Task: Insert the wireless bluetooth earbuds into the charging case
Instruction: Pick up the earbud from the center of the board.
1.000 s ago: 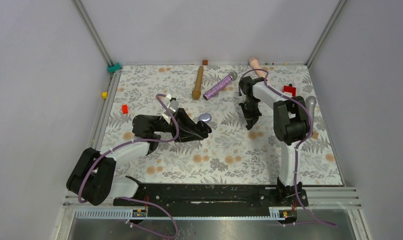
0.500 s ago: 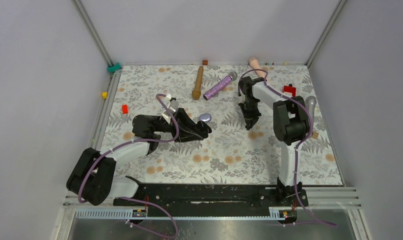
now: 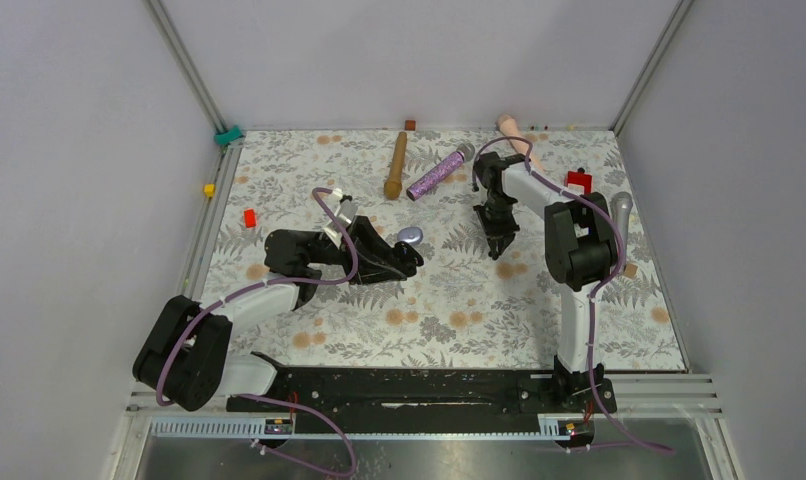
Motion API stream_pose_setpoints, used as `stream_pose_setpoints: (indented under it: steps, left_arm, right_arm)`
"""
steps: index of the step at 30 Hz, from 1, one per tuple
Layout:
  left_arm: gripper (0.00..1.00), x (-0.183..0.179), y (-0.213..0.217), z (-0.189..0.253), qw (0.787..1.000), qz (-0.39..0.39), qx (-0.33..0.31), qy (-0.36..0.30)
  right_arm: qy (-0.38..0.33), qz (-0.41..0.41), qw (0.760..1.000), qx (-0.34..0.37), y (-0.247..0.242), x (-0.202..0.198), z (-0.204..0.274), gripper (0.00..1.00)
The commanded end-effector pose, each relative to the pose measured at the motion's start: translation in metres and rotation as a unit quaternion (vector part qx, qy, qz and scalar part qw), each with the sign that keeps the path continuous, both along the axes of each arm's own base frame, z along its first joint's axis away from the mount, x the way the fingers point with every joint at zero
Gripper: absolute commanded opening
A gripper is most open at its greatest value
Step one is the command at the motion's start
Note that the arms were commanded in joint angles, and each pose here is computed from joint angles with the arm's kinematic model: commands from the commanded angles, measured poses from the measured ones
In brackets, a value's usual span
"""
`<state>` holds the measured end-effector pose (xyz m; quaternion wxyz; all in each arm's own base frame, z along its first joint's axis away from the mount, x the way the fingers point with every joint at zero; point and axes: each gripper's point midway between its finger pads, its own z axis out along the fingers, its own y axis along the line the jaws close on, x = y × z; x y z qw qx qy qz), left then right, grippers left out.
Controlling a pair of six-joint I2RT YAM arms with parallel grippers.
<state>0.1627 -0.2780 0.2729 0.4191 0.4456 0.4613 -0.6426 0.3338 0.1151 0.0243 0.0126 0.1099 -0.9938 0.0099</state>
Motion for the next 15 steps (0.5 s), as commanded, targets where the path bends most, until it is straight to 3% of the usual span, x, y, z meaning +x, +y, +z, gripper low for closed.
stream_pose_setpoints:
  steps: [1, 15]
  left_arm:
    - [0.00, -0.006, 0.003, 0.018, 0.998, -0.004, -0.022, -0.050]
    - [0.00, -0.007, 0.003, 0.017, 0.999, -0.005, -0.021, -0.050]
  right_arm:
    - [-0.006, 0.009, 1.000, 0.014, 0.011, 0.005, 0.010, 0.27]
    - [0.003, 0.032, 0.999, 0.030, 0.021, -0.003, 0.011, 0.20]
